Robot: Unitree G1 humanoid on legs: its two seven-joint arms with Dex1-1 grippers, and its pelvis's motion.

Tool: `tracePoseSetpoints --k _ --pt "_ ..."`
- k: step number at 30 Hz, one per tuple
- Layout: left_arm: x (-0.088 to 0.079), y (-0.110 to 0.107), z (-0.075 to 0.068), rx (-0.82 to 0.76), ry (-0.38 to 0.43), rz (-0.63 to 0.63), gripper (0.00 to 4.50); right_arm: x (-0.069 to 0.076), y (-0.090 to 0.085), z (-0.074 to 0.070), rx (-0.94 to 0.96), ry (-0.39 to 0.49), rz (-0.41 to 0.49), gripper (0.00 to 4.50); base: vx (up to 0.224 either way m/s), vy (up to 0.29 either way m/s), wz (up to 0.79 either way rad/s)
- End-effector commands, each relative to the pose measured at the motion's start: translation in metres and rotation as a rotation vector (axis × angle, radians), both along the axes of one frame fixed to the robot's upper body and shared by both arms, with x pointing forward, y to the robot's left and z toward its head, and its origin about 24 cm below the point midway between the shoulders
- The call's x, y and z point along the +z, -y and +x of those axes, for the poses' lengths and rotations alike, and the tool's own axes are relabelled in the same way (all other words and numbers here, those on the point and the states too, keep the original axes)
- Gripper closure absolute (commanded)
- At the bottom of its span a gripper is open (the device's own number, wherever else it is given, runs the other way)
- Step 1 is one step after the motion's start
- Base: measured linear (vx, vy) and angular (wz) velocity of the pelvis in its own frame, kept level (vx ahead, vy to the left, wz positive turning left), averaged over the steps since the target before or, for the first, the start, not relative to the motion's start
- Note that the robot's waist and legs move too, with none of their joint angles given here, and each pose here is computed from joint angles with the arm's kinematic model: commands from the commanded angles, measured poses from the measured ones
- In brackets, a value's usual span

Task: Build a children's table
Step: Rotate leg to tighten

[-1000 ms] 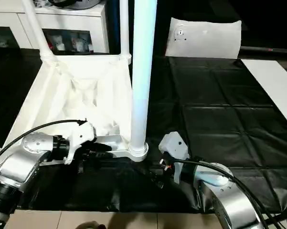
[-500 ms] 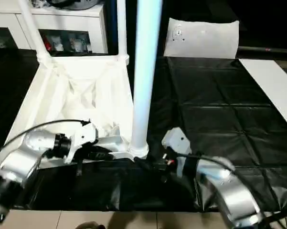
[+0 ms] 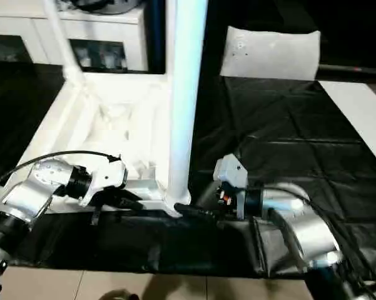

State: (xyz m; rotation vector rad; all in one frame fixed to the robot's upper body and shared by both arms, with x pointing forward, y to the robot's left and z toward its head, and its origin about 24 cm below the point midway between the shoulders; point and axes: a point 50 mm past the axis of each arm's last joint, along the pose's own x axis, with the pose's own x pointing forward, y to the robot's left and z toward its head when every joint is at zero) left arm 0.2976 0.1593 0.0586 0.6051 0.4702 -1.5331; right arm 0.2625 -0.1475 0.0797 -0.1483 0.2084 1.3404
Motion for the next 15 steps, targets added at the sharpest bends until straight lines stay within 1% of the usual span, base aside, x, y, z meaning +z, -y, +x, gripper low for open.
tracePoseSetpoints --k 1,3,4,5,6,7,8,9,12,13,14,15 --pt "-0.004 0.007 -0.005 -0.114 -0.016 0.055 4.5 -0.004 -0.001 0.002 0.058 -0.02 -0.024 0.81 0.0 0.0 0.0" --pt "-0.003 0.008 -0.005 -0.133 -0.007 0.059 4.5 -0.006 -0.003 0.005 0.078 -0.03 -0.032 1.1 0.0 0.0 0.0" --pt "-0.003 0.008 -0.004 -0.141 -0.006 0.061 4.5 -0.007 -0.004 0.007 0.089 -0.035 -0.034 1.1 0.0 0.0 0.0" --pt "-0.003 0.009 -0.005 -0.152 -0.004 0.062 4.5 -0.008 -0.005 0.009 0.102 -0.042 -0.037 1.23 0.0 0.0 0.0" --pt "-0.003 0.009 -0.005 -0.16 -0.004 0.061 4.5 -0.009 -0.006 0.01 0.116 -0.047 -0.042 1.23 0.0 0.0 0.0" --pt "-0.002 0.01 -0.005 -0.166 -0.005 0.062 4.5 -0.01 -0.007 0.012 0.125 -0.051 -0.045 1.43 0.0 0.0 0.0" --pt "-0.002 0.01 -0.005 -0.17 -0.006 0.063 4.5 -0.01 -0.008 0.013 0.134 -0.055 -0.047 1.43 0.0 0.0 0.0" --pt "-0.002 0.01 -0.006 -0.175 -0.005 0.064 4.5 -0.011 -0.008 0.014 0.143 -0.06 -0.047 1.6 0.0 0.0 0.0" --pt "-0.002 0.011 -0.006 -0.183 -0.005 0.062 4.5 -0.012 -0.011 0.016 0.173 -0.076 -0.049 1.64 0.0 0.0 0.0" --pt "-0.001 0.012 -0.006 -0.185 -0.005 0.062 4.5 -0.013 -0.011 0.017 0.178 -0.078 -0.051 1.9 0.0 0.0 0.0" --pt "-0.002 0.012 -0.006 -0.186 -0.006 0.061 4.5 -0.013 -0.012 0.017 0.183 -0.082 -0.051 1.9 0.0 0.0 0.0" --pt "-0.002 0.012 -0.006 -0.187 -0.007 0.06 4.5 -0.014 -0.013 0.017 0.188 -0.088 -0.05 2.01 0.0 0.0 0.0"
